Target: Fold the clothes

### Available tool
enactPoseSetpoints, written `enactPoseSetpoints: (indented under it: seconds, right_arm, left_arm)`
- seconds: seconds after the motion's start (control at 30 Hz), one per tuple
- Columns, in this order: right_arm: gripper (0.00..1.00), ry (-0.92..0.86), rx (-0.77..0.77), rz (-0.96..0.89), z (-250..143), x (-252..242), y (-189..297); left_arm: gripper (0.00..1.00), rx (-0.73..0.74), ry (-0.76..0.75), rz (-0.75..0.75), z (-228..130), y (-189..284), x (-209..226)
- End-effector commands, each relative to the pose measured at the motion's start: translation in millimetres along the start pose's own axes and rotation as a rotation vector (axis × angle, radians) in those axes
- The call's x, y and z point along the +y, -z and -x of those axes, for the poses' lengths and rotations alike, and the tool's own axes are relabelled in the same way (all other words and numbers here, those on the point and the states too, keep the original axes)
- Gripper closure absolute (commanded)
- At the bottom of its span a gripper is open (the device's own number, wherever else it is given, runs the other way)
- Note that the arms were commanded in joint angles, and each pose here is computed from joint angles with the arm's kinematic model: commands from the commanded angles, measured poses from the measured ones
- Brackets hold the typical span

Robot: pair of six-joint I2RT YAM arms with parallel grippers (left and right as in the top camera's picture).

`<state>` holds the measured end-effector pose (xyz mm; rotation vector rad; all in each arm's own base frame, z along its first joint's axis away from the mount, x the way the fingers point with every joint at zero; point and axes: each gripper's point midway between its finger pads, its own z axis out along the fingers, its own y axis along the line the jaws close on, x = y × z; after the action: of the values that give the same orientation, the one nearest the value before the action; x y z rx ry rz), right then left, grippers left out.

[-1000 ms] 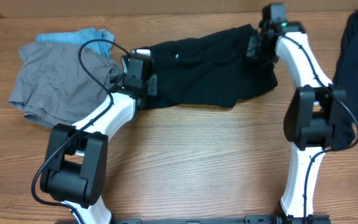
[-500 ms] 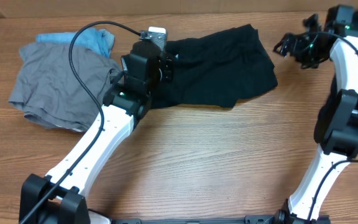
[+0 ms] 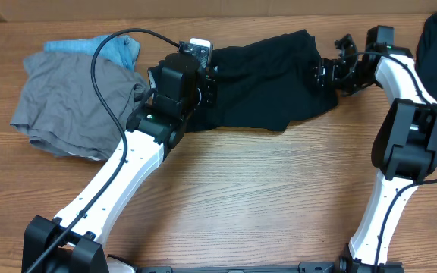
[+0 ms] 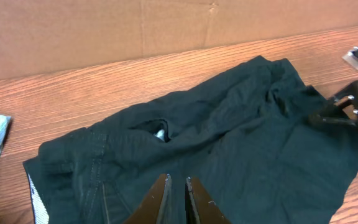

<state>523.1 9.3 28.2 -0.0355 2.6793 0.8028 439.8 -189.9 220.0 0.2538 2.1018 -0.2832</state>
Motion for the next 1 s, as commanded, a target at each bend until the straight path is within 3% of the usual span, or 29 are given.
enactPoseSetpoints:
  seconds: [0.0,0.03,0.07,0.13,0.17,0.2,0.37,0.53,0.77,0.97]
  right_arm:
    - [0.11,0.037,0.041,0.049,-9,23,-23]
    - [0.18,0.042,0.046,0.051,-10,27,-25]
    - [0.33,0.043,0.049,0.053,-11,29,-27]
    - [0.67,0.035,0.054,0.055,-12,31,-27]
    - [0.91,0.029,0.060,0.070,-13,34,-26]
    - [0.96,0.018,0.062,0.078,-13,33,-23]
    - [0.96,-0.085,0.064,0.038,2,17,37]
    - [0.96,-0.170,0.015,-0.237,21,-21,139]
    - [0.96,-0.134,-0.200,-0.523,55,5,245]
    - [0.96,-0.008,-0.215,-0.594,63,67,235]
  left_arm:
    - [0.87,-0.042,-0.018,-0.021,18,11,-5]
    - [0.87,-0.041,-0.018,-0.021,18,11,-5]
    - [0.87,-0.037,-0.018,-0.021,17,11,-5]
    - [0.88,-0.029,-0.020,-0.037,15,11,-8]
    - [0.88,-0.024,-0.020,-0.041,14,11,-9]
    - [0.88,-0.024,-0.020,-0.041,14,12,-9]
    - [0.92,0.029,-0.061,0.004,4,28,1]
    - [0.94,0.067,-0.071,0.032,-2,50,7]
    - [0.95,0.058,-0.071,0.034,3,72,8]
    - [0.96,0.018,-0.095,0.052,14,95,12]
